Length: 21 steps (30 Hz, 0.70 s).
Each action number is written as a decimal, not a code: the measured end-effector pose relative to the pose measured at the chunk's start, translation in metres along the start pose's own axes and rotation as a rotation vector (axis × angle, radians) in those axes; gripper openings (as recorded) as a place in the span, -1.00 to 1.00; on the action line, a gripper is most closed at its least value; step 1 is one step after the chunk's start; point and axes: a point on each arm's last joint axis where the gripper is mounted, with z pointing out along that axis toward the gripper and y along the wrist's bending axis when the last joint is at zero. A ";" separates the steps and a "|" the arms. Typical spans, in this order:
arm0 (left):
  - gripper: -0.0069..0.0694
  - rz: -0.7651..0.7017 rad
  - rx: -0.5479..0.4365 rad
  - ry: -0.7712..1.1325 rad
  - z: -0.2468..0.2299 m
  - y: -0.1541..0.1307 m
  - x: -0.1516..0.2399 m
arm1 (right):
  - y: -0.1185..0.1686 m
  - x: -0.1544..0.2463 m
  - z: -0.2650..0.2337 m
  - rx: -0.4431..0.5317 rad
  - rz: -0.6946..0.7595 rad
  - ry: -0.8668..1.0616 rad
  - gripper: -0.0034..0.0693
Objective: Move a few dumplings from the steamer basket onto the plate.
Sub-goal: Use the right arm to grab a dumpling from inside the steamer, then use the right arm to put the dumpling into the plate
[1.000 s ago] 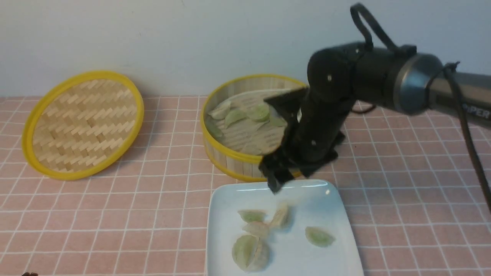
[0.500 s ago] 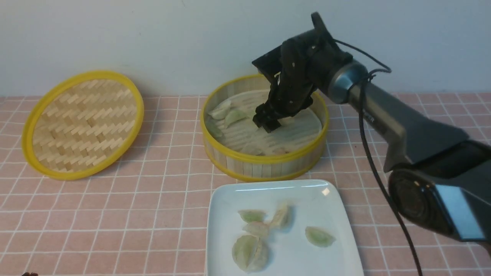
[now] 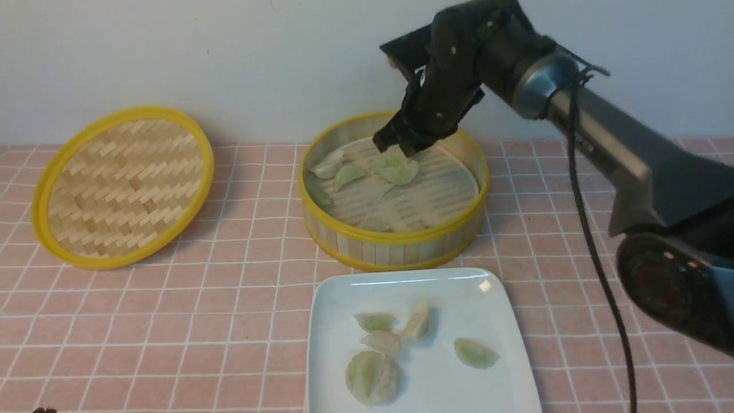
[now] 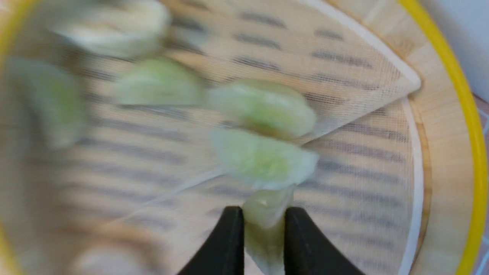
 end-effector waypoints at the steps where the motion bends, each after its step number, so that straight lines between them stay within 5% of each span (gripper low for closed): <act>1: -0.84 0.000 0.000 0.000 0.000 0.000 0.000 | 0.002 0.001 -0.016 -0.023 0.010 -0.002 -0.61; 8: -0.84 0.000 0.000 0.000 0.000 0.000 0.000 | 0.041 0.079 -0.095 -0.199 0.065 0.177 -0.61; 14: -0.84 0.000 0.000 0.000 0.000 0.000 0.000 | 0.082 0.163 -0.067 -0.262 0.067 0.402 -0.61; 21: -0.84 0.000 0.000 0.000 0.000 0.000 0.000 | 0.086 0.175 -0.043 -0.240 0.085 0.378 -0.27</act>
